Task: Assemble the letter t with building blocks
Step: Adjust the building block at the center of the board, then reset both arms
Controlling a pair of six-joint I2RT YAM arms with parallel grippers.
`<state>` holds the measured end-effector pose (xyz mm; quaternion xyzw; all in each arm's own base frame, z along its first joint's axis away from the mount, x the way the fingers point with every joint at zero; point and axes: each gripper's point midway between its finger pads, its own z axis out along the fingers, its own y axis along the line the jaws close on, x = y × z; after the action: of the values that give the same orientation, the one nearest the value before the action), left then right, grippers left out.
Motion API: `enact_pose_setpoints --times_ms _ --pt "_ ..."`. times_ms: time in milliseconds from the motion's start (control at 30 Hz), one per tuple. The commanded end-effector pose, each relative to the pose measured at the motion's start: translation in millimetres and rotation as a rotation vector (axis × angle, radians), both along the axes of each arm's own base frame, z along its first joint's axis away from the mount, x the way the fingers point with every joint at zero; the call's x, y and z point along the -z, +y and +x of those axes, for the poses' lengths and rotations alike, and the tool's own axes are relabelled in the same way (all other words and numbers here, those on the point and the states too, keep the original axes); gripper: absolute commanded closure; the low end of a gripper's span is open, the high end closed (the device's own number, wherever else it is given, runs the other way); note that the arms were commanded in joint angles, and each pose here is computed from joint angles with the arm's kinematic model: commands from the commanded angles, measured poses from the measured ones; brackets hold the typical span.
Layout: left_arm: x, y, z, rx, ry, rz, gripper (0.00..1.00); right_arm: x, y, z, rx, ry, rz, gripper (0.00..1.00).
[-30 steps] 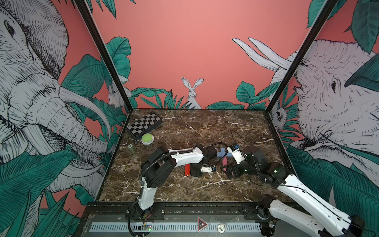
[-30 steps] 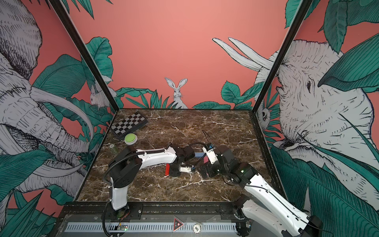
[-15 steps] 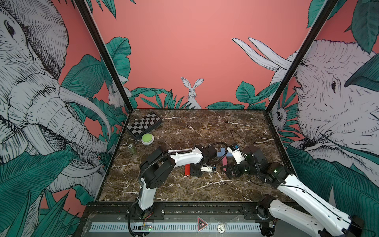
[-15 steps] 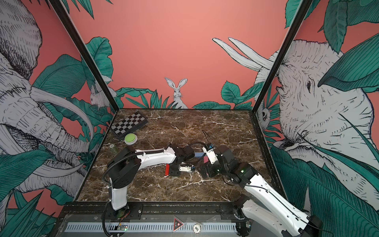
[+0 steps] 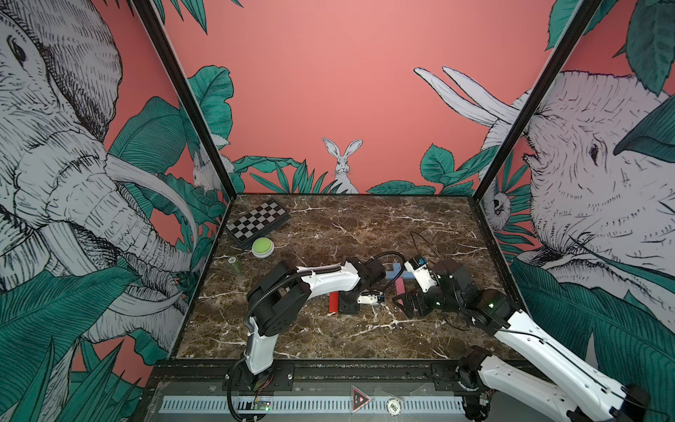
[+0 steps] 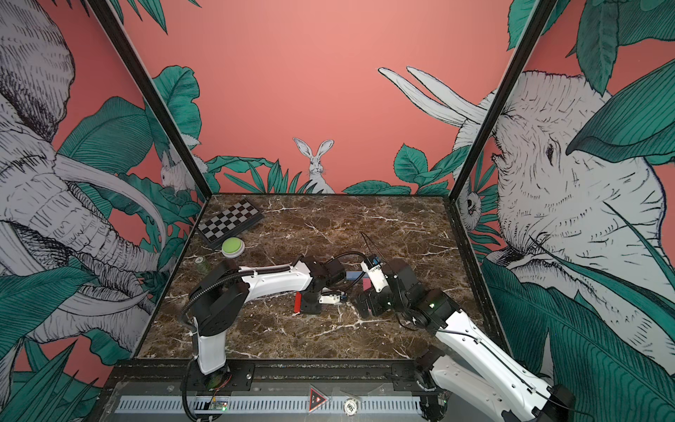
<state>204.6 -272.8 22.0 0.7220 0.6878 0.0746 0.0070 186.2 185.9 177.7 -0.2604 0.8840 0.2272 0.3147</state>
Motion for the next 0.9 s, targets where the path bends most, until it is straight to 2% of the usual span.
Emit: enact_pose_setpoints --times_ms 0,333,500,600,700,867 --pt "-17 -12 -1 -0.012 -0.011 -0.096 0.33 -3 -1 0 -0.001 -0.019 0.006 0.02" --pt "-45 -24 5 -0.033 -0.05 -0.197 0.29 -18 -1 -4 -0.006 -0.036 0.047 0.02" --pt "-64 -27 20 -0.085 -0.124 -0.264 0.28 -37 1 -12 -0.029 -0.084 0.12 0.02" --pt "-87 -26 44 -0.173 -0.242 -0.329 0.23 -56 1 -16 -0.039 -0.135 0.183 0.02" --pt "-115 -21 69 -0.316 -0.326 -0.458 0.23 -73 0 -20 -0.043 -0.183 0.234 0.02" --pt "-179 12 103 -0.528 -0.568 -0.653 0.12 -86 -9 -19 -0.005 -0.234 0.244 0.02"
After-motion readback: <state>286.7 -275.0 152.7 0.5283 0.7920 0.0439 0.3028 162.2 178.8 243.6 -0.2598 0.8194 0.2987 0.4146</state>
